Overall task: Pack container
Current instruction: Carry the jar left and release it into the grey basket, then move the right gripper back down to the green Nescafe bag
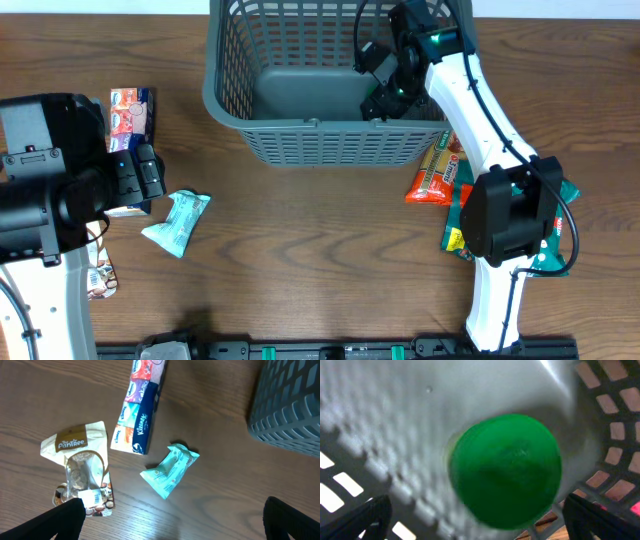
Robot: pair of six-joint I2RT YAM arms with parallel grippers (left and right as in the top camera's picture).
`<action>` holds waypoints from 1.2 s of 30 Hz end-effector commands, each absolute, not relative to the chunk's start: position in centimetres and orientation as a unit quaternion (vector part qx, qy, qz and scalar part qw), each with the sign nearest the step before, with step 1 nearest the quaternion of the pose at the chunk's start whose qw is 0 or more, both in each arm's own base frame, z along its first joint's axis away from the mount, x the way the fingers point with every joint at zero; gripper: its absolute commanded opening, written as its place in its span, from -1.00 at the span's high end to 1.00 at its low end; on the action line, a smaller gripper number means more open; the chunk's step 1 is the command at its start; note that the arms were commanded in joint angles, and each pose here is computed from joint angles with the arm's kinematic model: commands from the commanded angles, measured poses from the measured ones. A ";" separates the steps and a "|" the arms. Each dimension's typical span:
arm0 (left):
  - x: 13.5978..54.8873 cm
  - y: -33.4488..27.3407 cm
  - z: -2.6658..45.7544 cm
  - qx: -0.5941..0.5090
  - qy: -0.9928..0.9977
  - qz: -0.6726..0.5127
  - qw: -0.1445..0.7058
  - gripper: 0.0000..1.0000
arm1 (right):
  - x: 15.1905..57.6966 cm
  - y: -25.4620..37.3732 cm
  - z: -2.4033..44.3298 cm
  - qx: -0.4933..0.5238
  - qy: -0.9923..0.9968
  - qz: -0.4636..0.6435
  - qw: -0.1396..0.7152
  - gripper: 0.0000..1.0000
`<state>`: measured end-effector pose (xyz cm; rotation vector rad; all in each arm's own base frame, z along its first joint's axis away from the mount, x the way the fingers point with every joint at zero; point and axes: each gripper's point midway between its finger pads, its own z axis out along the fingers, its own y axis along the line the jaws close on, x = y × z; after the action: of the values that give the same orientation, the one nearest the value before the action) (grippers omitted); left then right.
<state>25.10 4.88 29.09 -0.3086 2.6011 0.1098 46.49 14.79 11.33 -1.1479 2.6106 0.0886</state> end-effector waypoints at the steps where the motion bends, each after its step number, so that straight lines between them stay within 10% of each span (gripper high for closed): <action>1: 25.2 5.1 29.7 -0.112 0.957 0.043 0.264 -0.97 | 46.7 14.8 12.1 -0.400 0.903 0.031 0.153 -0.93; 7: 25.2 5.1 29.7 -0.112 0.957 0.043 0.264 -0.97 | 48.6 15.6 16.0 -0.368 0.905 0.031 0.211 -0.96; 13: 25.2 5.1 29.7 -0.112 0.957 0.043 0.264 -0.97 | 50.2 14.7 29.8 -0.268 0.897 0.038 0.348 -0.99; 18: 25.2 5.1 29.7 -0.112 0.957 0.043 0.264 -0.97 | 47.3 1.8 36.9 0.100 0.919 -0.013 0.381 -0.98; 22: 25.2 5.1 29.7 -0.112 0.957 0.043 0.264 -0.97 | 42.4 -6.6 36.2 0.282 0.905 0.012 0.319 -0.98; 36: 25.0 5.0 29.5 -0.112 0.959 0.043 0.258 -0.97 | 30.3 -9.3 30.1 0.280 0.946 0.050 0.157 -0.98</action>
<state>24.91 4.86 28.98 -0.3065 2.6107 0.1109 33.70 -10.19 29.76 0.8531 2.6799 0.1847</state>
